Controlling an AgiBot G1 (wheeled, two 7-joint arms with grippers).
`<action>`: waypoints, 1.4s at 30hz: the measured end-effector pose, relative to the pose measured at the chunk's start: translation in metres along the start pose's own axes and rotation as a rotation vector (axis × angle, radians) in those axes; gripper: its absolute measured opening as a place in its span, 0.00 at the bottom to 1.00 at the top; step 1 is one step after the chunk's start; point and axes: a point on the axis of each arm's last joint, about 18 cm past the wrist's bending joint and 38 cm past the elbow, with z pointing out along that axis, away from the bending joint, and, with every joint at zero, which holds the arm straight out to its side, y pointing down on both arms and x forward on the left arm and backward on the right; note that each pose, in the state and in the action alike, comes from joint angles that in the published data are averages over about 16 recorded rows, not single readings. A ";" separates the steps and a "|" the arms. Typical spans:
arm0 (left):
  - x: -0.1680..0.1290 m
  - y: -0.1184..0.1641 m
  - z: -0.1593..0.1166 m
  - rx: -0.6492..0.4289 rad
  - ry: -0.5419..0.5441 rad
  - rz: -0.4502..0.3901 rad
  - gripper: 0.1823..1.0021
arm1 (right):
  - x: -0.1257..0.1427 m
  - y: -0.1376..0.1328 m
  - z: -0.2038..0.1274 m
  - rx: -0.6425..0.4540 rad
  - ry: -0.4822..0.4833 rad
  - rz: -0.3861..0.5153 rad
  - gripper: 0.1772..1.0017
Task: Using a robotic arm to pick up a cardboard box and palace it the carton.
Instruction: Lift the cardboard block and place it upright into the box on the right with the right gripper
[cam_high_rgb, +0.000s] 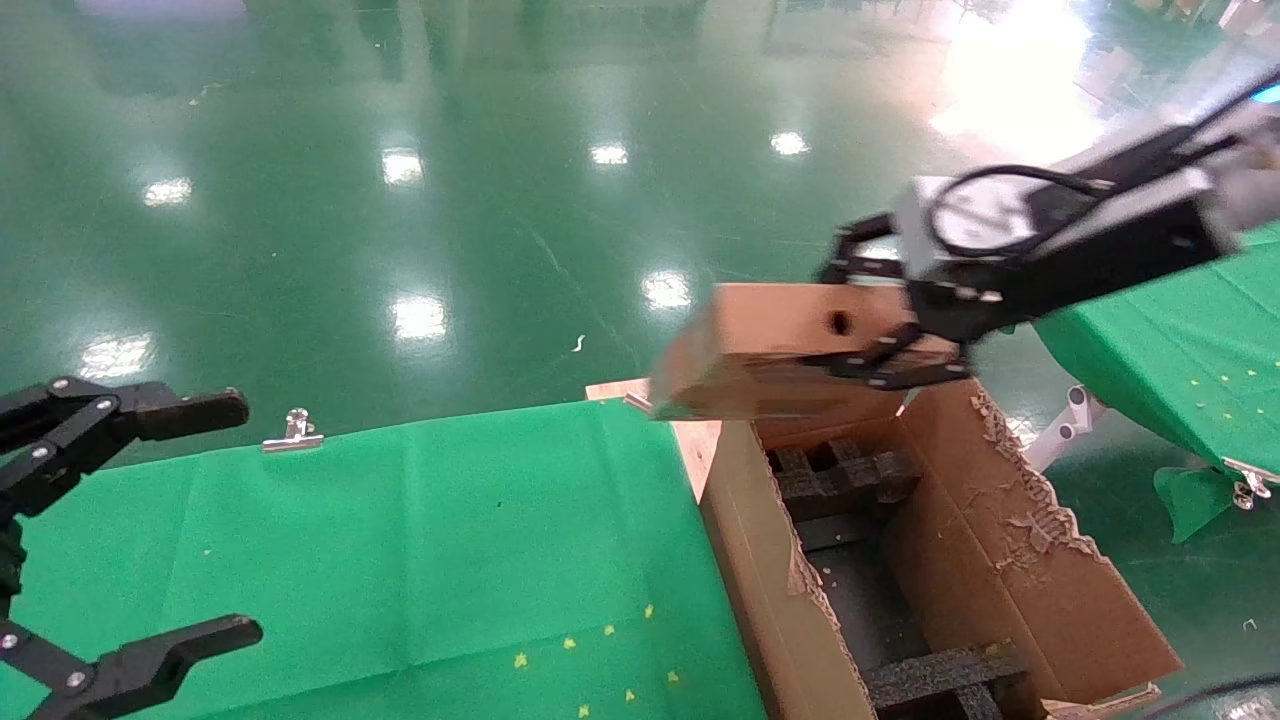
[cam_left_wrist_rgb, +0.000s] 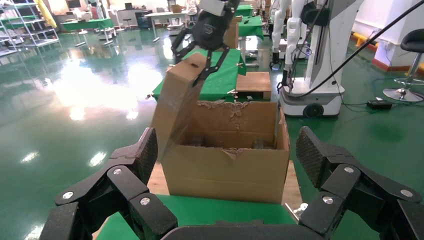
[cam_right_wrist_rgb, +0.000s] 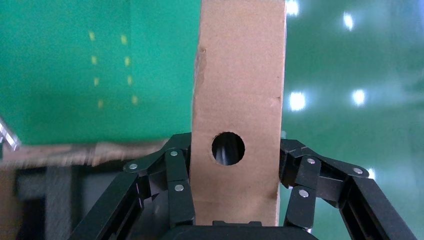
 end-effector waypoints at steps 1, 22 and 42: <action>0.000 0.000 0.000 0.000 0.000 0.000 1.00 | -0.003 0.007 -0.005 -0.015 0.005 0.016 0.21; 0.000 0.000 0.000 0.000 0.000 0.000 1.00 | -0.061 0.103 -0.056 -0.204 0.020 0.275 0.20; 0.000 0.000 0.000 0.000 0.000 0.000 1.00 | -0.082 0.144 -0.030 -0.175 0.134 0.748 0.20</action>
